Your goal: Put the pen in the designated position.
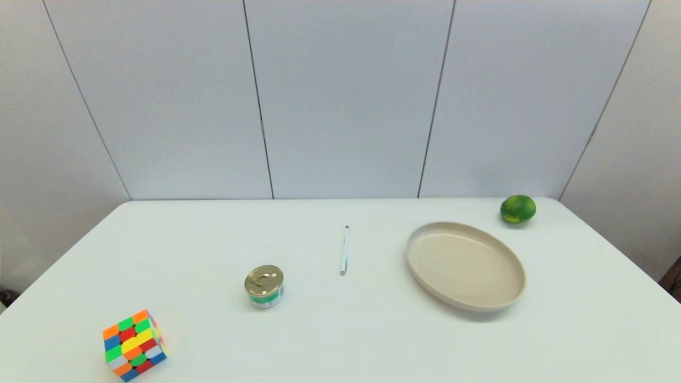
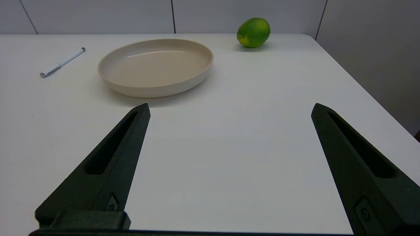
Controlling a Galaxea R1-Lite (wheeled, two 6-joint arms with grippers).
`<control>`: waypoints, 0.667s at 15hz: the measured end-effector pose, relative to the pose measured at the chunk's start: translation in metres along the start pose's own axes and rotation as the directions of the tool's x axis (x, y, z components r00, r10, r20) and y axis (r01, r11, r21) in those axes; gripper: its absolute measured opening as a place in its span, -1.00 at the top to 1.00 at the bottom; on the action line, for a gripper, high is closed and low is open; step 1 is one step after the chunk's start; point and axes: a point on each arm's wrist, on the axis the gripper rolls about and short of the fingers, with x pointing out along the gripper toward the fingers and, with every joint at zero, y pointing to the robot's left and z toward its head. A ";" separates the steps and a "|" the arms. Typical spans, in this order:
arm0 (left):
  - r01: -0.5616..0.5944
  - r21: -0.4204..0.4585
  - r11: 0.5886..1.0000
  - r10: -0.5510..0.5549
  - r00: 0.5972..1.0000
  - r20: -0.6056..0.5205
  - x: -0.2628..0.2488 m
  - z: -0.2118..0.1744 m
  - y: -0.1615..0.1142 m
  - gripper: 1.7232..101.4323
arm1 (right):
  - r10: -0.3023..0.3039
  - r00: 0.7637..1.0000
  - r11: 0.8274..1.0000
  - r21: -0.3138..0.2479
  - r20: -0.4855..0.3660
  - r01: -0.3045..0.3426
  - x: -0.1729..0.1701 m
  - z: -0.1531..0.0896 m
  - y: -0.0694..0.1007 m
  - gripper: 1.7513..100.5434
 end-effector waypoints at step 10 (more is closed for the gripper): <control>0.000 0.000 1.000 0.000 1.000 0.000 0.000 0.000 0.000 -0.93 | 0.007 1.000 1.000 -0.003 -0.025 -0.007 0.006 0.024 0.000 -0.94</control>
